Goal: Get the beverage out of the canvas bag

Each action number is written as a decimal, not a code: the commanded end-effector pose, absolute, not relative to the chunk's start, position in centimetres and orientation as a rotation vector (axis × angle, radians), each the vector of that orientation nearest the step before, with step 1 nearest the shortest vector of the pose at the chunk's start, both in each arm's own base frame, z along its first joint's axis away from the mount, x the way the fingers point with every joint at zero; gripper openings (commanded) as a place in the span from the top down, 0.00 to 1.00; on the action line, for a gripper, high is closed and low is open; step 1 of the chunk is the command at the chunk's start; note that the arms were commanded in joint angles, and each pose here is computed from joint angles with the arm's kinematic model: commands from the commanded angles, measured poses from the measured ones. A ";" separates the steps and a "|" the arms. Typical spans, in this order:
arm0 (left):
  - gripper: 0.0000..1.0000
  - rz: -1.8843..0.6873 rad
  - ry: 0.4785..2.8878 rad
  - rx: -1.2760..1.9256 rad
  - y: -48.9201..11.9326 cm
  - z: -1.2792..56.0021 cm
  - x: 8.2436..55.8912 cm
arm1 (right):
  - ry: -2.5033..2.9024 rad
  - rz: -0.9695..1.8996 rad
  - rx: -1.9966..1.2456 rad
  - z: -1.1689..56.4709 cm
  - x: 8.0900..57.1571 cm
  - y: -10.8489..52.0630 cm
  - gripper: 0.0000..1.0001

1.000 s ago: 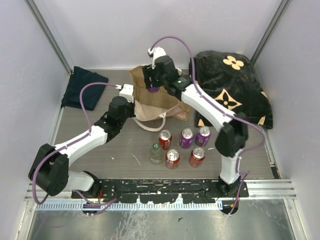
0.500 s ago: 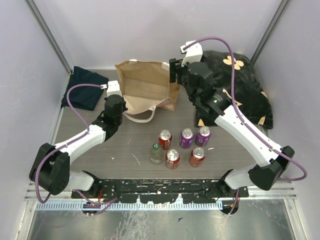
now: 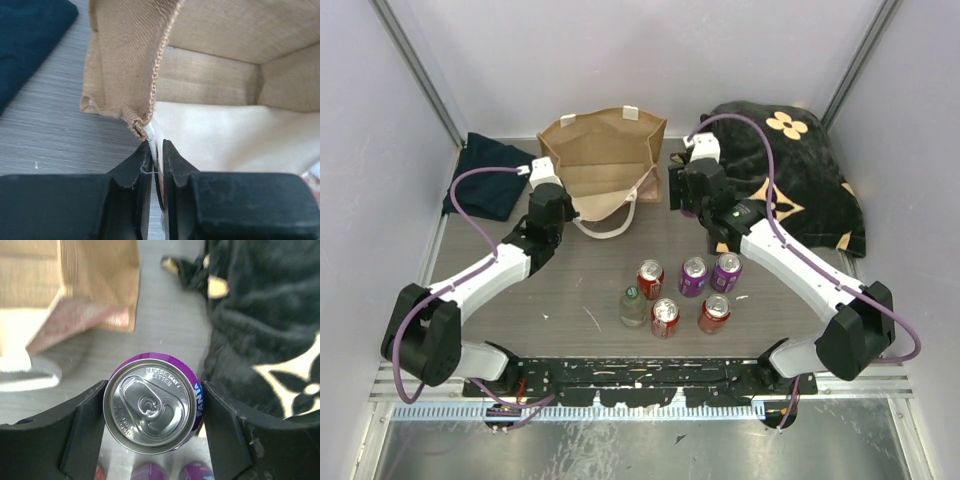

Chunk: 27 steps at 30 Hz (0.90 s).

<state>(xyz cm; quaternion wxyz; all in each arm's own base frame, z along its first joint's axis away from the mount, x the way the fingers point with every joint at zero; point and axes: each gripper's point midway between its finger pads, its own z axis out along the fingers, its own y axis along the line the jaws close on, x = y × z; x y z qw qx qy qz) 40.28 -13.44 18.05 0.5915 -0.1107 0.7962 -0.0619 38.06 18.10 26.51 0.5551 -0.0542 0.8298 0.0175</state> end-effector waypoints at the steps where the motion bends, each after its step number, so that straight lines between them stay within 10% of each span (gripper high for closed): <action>1: 0.78 -0.313 1.872 -0.218 -16.0 19.7 39.8 | 1.893 0.304 -0.094 27.5 37.3 21.1 0.99; 5: 0.73 -0.381 1.908 -0.211 -16.8 19.8 38.8 | 1.951 0.343 -0.130 24.1 37.3 22.3 0.99; 20: 0.01 -0.305 1.883 -0.182 -14.8 21.2 37.3 | 2.096 0.332 -0.183 15.8 37.8 23.8 0.85; 27: 0.02 -0.300 1.839 -0.179 -14.1 22.3 36.5 | 2.117 0.326 -0.180 13.8 37.6 23.7 0.59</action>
